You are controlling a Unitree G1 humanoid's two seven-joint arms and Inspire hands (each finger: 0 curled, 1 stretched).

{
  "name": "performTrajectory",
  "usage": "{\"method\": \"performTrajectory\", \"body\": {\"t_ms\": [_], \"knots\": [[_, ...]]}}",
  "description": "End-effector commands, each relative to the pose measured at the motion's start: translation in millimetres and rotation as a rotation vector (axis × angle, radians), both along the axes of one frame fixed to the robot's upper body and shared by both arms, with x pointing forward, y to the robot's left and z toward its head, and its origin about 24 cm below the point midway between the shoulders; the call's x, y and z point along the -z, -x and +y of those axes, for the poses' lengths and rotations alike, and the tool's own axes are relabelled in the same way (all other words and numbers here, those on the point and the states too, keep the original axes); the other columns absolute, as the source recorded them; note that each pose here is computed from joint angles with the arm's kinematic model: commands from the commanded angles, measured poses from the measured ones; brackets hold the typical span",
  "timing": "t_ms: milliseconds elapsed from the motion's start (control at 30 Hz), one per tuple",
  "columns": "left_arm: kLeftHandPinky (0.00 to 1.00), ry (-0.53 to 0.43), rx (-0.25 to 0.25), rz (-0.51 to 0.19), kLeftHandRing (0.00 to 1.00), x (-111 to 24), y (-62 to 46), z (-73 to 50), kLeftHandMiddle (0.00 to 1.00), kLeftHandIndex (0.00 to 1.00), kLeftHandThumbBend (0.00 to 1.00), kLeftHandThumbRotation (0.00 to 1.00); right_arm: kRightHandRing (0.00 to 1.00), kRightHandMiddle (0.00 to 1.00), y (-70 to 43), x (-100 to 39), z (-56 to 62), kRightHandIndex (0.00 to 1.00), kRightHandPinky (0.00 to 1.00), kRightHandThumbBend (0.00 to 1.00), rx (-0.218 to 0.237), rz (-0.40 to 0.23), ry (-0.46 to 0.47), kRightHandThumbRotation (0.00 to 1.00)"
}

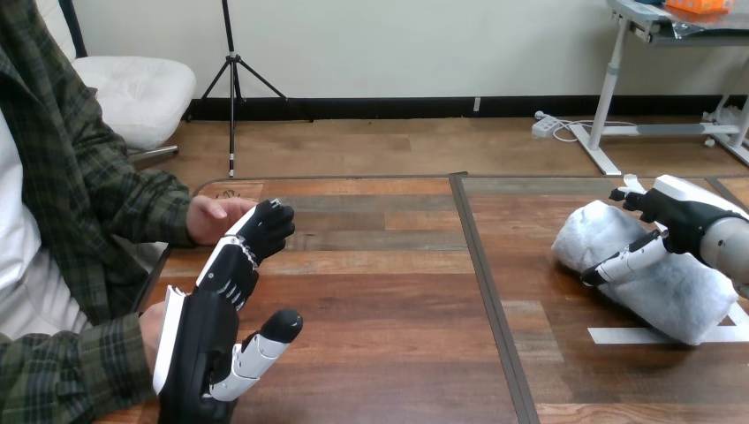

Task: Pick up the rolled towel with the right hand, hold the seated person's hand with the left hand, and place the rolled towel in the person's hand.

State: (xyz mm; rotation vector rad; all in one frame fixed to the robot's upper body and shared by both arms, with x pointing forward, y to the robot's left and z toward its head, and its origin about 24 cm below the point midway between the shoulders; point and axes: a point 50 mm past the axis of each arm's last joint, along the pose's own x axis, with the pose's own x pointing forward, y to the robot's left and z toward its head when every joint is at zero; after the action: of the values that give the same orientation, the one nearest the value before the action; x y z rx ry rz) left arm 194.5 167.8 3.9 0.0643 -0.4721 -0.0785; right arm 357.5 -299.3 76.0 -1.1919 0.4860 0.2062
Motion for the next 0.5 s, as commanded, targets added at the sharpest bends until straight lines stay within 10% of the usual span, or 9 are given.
{"method": "performTrajectory", "body": {"t_ms": [0,467], "knots": [[0.83,0.006,0.009,-0.08,0.83,-15.1,-8.1,-1.7,0.83,0.83,1.0,0.74,0.91,0.95,-10.4,-13.8,6.5,0.97,0.75,0.9,-0.01,-0.025,0.017,0.31],[0.83,0.012,0.012,-0.098,0.83,-17.6,-7.1,-3.8,0.83,0.83,1.0,0.73,0.91,0.94,0.9,15.2,6.2,0.96,0.81,0.97,0.022,0.029,0.076,0.37]]}}
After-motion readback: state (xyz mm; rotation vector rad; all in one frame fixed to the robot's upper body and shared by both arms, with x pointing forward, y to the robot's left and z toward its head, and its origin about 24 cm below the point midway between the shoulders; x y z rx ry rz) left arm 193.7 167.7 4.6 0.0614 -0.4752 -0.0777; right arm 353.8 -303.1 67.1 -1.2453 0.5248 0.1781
